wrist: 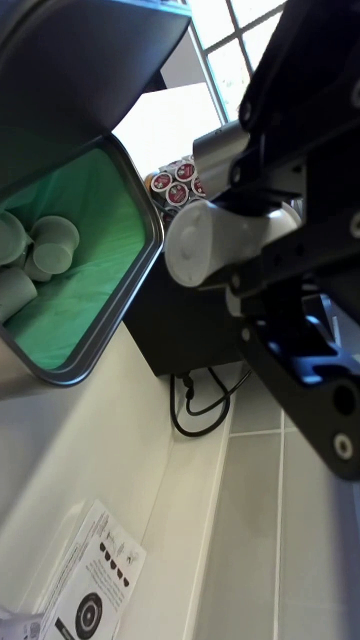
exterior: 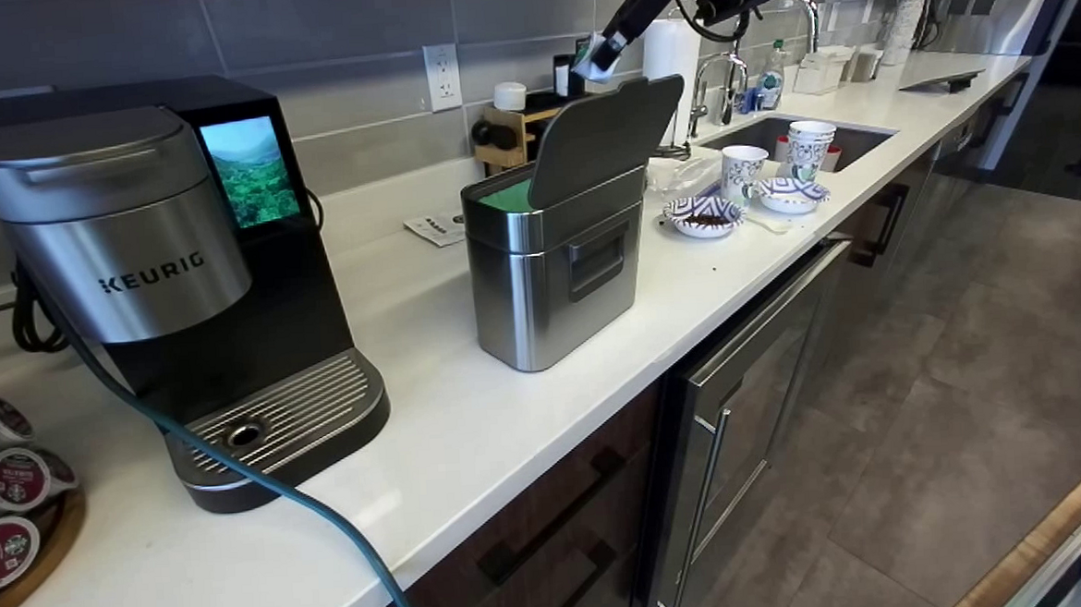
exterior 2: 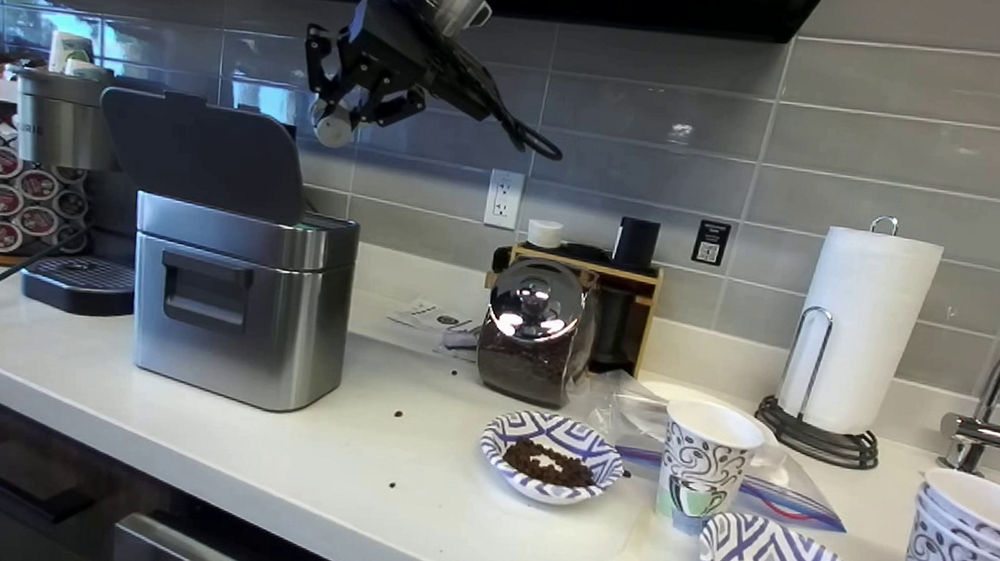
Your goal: Open the silver bin, pick up the small white container and put it inside the silver bin
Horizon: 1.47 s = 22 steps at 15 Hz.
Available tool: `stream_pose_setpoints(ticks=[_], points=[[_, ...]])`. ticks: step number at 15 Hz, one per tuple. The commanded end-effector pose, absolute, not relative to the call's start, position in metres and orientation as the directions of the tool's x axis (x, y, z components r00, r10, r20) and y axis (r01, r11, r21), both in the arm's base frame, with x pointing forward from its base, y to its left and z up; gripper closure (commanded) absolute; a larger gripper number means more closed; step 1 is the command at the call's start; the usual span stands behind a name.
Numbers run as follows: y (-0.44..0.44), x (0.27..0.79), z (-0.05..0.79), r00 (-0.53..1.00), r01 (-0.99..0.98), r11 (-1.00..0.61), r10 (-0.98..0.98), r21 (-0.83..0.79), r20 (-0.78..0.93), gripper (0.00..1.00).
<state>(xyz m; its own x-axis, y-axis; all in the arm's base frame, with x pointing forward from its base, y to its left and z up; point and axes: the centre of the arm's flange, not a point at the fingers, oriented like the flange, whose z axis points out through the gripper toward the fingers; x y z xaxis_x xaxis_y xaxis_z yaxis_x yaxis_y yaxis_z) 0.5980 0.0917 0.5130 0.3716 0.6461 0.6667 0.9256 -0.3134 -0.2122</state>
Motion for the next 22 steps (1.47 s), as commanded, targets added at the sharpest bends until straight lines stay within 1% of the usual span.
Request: stream_pose_setpoints(ticks=[1,2,4,5,6,9,10,11,12,13,18,20,22], points=[[0.099,0.614,0.511,0.375,0.927,-0.259,0.670,-0.272,0.641,0.93],[0.101,0.615,0.510,0.370,0.928,-0.245,0.675,-0.280,0.638,0.93],[0.104,0.616,0.508,0.365,0.929,-0.226,0.685,-0.293,0.630,0.72],[0.105,0.616,0.507,0.362,0.930,-0.216,0.690,-0.298,0.627,0.49],[0.106,0.617,0.507,0.356,0.931,-0.206,0.693,-0.300,0.626,0.48],[0.108,0.618,0.510,0.344,0.935,-0.195,0.707,-0.297,0.618,0.27],[0.109,0.617,0.512,0.341,0.936,-0.196,0.711,-0.292,0.615,0.18],[0.109,0.617,0.514,0.339,0.937,-0.199,0.712,-0.286,0.615,0.11],[0.110,0.615,0.518,0.336,0.939,-0.204,0.712,-0.277,0.617,0.02],[0.111,0.614,0.521,0.336,0.940,-0.208,0.710,-0.271,0.620,0.00],[0.116,0.596,0.539,0.330,0.942,-0.204,0.709,-0.266,0.624,0.00],[0.124,0.578,0.554,0.310,0.949,-0.193,0.705,-0.248,0.637,0.00],[0.130,0.560,0.566,0.315,0.949,-0.216,0.700,-0.230,0.641,0.00]])
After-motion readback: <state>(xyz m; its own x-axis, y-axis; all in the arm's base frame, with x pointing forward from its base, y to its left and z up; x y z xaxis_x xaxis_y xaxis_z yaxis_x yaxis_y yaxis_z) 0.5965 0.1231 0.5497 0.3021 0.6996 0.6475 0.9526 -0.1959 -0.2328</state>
